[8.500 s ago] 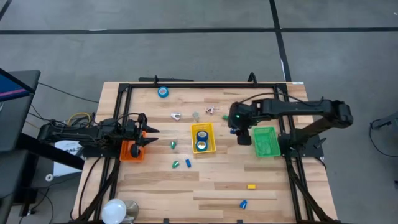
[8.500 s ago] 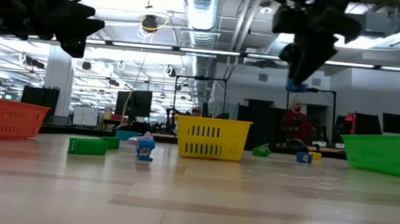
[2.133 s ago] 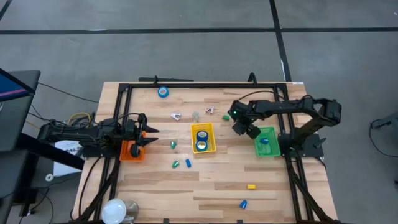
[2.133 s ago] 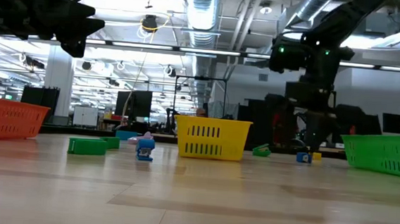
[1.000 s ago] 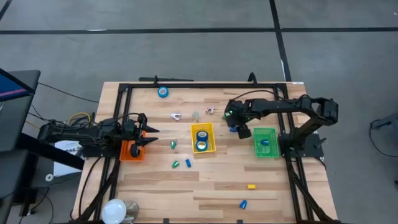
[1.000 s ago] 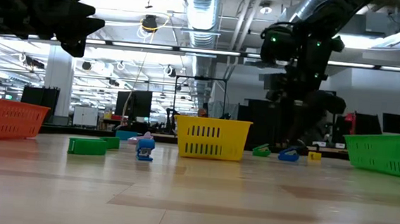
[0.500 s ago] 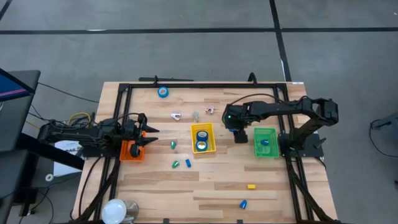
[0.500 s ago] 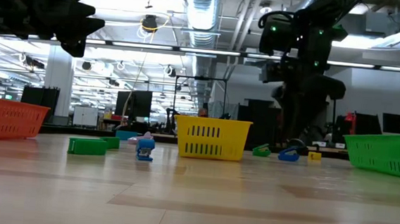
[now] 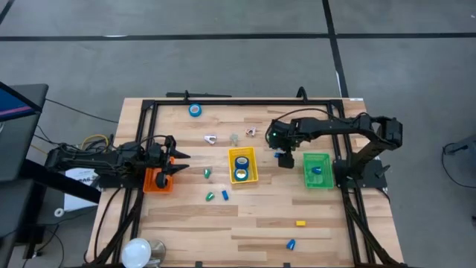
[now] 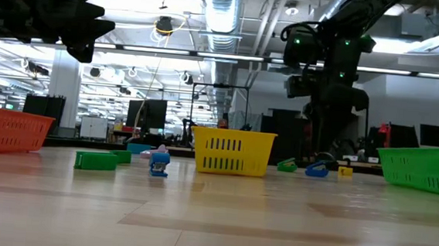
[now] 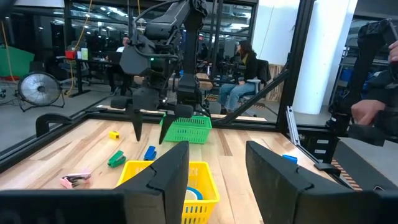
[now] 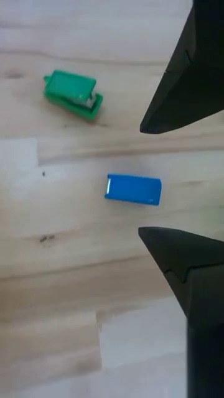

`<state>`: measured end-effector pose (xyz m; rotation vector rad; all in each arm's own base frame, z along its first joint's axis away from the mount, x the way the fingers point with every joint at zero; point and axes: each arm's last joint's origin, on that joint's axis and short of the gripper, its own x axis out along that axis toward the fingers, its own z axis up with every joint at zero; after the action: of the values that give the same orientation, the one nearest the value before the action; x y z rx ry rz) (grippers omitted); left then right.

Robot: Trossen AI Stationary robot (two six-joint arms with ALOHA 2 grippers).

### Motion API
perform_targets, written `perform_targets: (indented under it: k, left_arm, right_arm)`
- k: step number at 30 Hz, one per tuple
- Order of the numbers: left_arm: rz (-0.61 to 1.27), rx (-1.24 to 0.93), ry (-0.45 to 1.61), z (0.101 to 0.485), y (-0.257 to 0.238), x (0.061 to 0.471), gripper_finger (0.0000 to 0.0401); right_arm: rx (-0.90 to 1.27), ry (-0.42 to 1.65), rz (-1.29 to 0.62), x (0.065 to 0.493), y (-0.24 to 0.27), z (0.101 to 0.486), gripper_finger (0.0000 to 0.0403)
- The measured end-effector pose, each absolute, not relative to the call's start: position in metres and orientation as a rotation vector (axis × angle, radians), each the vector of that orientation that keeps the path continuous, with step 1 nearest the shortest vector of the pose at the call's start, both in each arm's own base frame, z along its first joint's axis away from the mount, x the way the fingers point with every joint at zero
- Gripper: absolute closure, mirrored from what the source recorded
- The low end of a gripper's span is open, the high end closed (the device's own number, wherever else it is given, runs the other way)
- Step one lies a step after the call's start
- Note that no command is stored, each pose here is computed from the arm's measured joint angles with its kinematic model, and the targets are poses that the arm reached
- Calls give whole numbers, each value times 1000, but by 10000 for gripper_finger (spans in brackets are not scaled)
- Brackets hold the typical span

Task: Pick and place Stapler, Stapler remover, tape
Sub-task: Put the blue stapler into the green basket

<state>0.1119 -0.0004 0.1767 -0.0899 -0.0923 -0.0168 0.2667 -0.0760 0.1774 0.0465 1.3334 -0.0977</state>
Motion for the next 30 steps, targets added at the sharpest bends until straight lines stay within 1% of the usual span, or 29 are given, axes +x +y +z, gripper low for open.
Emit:
perform_targets:
  k: [5, 11, 21, 25, 30]
  left_arm:
    - [-17, -90, -92, 177, 0, 112, 251]
    - [-17, -90, -92, 177, 0, 112, 251]
    - [-17, -90, -93, 177, 0, 112, 251]
    - [-16, -90, -93, 177, 0, 112, 251]
    - [-17, -90, -93, 177, 0, 112, 251]
  right_arm:
    - [82, 1368, -69, 268, -77, 168, 154]
    - [74, 1399, -49, 274, -76, 154, 154]
    - [85, 1425, -57, 278, -81, 141, 157]
    - [85, 1427, -55, 278, -81, 140, 182]
    - [87, 1439, -54, 277, -80, 140, 240]
